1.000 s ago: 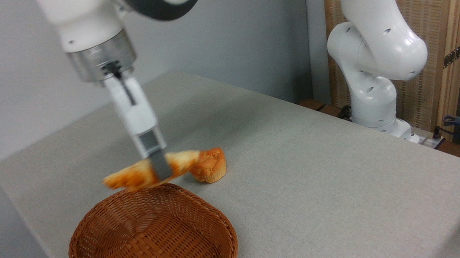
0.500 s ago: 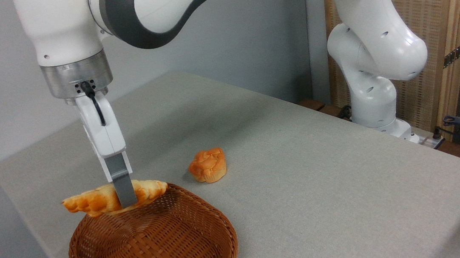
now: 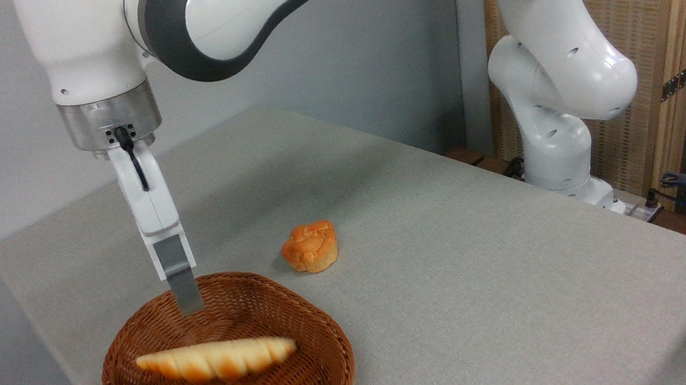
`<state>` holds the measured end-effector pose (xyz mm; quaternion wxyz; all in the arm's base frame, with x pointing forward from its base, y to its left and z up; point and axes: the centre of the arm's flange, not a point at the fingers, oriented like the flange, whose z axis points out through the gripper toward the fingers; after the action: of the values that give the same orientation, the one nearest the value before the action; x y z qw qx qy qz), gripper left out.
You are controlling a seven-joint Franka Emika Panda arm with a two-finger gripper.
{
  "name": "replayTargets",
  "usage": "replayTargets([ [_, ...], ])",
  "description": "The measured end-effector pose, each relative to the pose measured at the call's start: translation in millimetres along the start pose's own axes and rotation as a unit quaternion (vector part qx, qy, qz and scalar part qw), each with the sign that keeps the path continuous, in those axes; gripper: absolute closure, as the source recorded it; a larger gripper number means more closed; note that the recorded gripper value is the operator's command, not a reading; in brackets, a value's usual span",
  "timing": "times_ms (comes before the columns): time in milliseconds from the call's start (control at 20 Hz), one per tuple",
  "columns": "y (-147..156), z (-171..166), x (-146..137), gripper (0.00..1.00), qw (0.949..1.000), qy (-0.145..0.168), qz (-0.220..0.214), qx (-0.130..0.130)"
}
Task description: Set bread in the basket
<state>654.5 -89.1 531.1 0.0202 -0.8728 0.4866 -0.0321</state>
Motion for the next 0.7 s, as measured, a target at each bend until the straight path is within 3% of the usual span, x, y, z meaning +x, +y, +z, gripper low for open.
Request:
replayTargets([
  [150, 1.1, -9.4, 1.0, 0.0, 0.9966, 0.029, -0.076, -0.014],
  [350, -1.1, -65.2, -27.1, 0.0, 0.9845, 0.078, -0.157, -0.008],
  [550, 24.6, -86.4, -62.0, 0.0, 0.9829, 0.078, -0.166, -0.015],
  [700, 48.8, -81.7, -83.1, 0.0, 0.9875, 0.064, -0.14, -0.031],
])
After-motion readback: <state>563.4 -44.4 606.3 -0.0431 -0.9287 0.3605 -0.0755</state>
